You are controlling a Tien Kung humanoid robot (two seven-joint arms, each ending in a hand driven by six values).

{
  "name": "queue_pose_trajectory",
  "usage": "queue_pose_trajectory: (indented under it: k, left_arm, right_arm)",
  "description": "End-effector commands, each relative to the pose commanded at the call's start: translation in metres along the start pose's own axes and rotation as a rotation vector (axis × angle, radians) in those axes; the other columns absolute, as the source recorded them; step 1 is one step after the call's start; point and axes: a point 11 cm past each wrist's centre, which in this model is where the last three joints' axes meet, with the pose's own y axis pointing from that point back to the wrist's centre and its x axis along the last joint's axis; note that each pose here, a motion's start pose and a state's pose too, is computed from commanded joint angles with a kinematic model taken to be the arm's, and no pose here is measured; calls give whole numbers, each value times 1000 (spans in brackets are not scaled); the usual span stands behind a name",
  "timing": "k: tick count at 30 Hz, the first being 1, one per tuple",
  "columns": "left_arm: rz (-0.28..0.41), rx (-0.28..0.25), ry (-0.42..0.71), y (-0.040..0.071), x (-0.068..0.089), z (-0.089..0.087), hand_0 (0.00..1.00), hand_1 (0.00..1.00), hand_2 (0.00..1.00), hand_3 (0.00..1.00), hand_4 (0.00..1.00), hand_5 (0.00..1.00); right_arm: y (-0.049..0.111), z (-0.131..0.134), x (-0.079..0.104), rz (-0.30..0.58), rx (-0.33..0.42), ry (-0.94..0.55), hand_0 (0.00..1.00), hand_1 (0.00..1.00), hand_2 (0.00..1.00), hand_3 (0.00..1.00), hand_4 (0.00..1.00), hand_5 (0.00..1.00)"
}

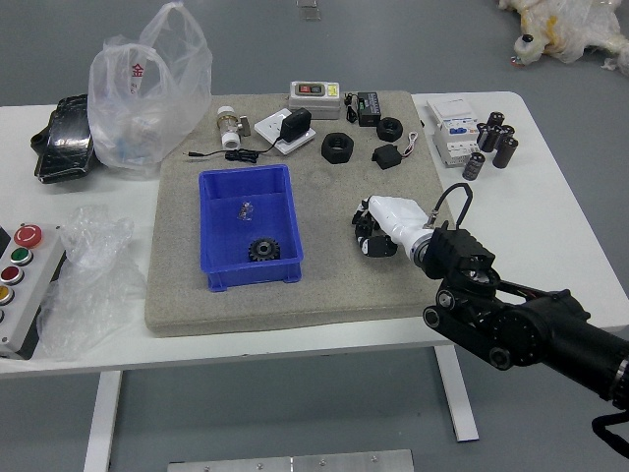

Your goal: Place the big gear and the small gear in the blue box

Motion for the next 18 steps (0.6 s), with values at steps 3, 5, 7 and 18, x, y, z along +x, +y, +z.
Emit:
queue_pose_trajectory:
  k: [3,5,7,18]
  left_arm:
    - [1,1,0,0,0,-1,649,594,568,654,678,361]
    - [2,3,-1,0,1,-1,650,592,568,654,678,361]
    - [3,4,-1,0,2,-1,650,592,568,654,678,361]
    - [3,8,-5,0,2,-1,649,591,568,654,678,363]
  right_arm:
    - [0,-13,14,30,45,-3,335,483,309,299,35,2]
    - [1,-31,28,63,101,-2,336,482,315,306,44,2]
    - [3,-51,38,88,163,1,336,482,315,306,44,2]
    - [28,-152,38,77,482,64,417,557,553,516,321,2]
